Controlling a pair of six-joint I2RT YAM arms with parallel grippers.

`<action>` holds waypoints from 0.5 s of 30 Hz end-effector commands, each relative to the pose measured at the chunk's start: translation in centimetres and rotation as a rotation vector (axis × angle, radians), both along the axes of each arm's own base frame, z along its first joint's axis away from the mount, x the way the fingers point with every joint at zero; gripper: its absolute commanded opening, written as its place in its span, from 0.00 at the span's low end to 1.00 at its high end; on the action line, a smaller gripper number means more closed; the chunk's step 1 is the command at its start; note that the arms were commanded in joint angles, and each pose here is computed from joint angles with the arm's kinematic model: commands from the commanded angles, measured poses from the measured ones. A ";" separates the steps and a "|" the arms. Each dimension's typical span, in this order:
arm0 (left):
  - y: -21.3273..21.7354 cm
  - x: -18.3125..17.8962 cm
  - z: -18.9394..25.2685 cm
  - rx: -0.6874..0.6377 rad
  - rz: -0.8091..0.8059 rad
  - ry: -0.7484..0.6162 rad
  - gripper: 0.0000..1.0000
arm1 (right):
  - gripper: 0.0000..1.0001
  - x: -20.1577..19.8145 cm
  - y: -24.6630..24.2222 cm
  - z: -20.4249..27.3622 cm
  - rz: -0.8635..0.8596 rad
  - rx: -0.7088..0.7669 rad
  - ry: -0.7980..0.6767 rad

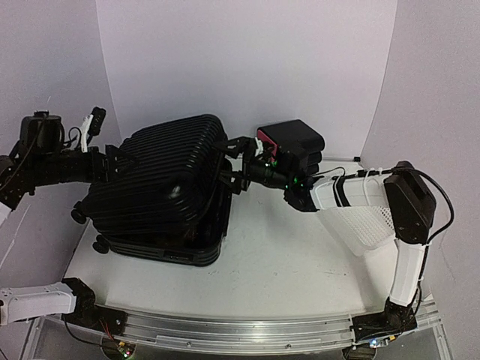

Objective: Open, take out, and arrange the luggage

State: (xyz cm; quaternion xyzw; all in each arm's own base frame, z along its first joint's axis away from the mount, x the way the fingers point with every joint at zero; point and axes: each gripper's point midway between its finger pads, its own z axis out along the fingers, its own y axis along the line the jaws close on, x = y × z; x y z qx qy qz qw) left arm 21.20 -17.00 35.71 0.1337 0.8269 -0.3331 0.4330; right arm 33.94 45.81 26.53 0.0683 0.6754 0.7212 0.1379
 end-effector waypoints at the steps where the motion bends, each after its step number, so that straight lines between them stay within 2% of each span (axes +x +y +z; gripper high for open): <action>1: 4.7 1.5 5.1 0.255 0.157 -0.330 0.94 | 0.98 -1.1 1.2 9.6 0.002 0.041 -0.196; 5: 3.3 -0.5 9.0 0.278 0.006 -0.531 0.94 | 0.98 -0.8 2.7 12.4 -0.026 0.031 -0.250; 8: 2.8 -2.0 10.9 0.232 -0.043 -0.605 0.94 | 0.98 -1.0 4.8 14.3 -0.016 0.051 -0.279; 10: 3.2 -1.5 10.9 0.198 0.007 -0.579 0.97 | 0.98 -1.5 6.4 15.5 0.000 0.074 -0.299; 12: 4.0 -0.5 10.6 0.145 0.102 -0.496 0.98 | 0.98 -1.9 7.9 16.4 0.011 0.081 -0.323; 14: 5.1 -0.3 10.7 0.031 0.208 -0.387 0.98 | 0.98 -2.5 9.3 17.7 0.003 0.086 -0.375; 15: 4.9 -0.9 11.2 -0.031 0.199 -0.362 0.98 | 0.98 -2.5 9.9 17.8 -0.006 0.076 -0.382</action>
